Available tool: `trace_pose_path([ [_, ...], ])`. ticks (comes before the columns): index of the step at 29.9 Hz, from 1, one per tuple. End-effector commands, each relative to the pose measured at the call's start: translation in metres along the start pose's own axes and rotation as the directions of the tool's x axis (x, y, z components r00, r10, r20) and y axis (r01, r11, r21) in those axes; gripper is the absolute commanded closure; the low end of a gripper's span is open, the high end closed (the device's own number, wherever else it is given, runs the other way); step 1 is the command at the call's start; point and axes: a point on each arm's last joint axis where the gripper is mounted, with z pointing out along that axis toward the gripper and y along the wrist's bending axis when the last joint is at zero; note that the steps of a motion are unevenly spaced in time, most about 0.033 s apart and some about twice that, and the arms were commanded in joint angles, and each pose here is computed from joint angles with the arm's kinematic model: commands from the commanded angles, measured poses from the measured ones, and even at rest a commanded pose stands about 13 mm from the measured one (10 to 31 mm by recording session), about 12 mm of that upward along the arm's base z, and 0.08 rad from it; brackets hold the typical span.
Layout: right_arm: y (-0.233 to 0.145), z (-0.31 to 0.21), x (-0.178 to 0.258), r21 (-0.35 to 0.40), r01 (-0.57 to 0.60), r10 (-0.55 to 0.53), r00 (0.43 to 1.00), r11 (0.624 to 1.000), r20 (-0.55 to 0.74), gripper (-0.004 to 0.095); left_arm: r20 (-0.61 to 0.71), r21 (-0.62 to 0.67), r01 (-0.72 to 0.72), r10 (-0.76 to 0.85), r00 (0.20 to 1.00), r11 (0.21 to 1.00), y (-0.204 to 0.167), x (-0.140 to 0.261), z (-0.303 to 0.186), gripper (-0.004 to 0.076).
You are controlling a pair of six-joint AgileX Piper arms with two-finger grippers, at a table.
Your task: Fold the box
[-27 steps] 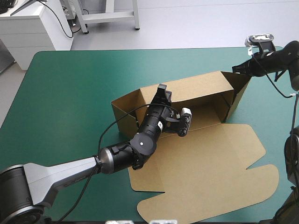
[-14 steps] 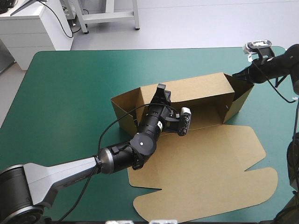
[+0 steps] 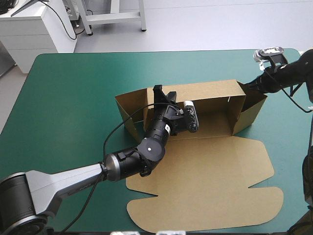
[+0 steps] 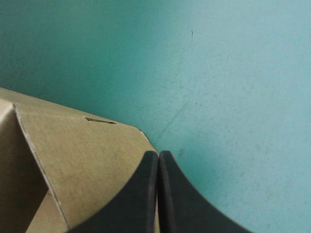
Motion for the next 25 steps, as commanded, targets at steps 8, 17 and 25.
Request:
trace_pose_path([
  [8,0.006,-0.026,-0.01,0.07,0.031,-0.038,0.994,0.997,0.103,0.0923,0.051,-0.159,0.151,-0.145,0.988,0.976,0.042,-0.008,-0.018,0.0731],
  [17,0.005,-0.027,-0.012,0.086,0.02,-0.031,0.991,0.996,0.129,0.0923,0.086,-0.189,0.19,-0.177,0.98,0.963,0.063,-0.006,-0.033,0.0731],
  [25,0.007,-0.026,-0.012,0.062,0.004,-0.012,0.992,0.998,0.127,0.0923,0.114,-0.154,0.183,-0.167,0.979,0.971,0.06,-0.01,-0.032,0.0731],
])
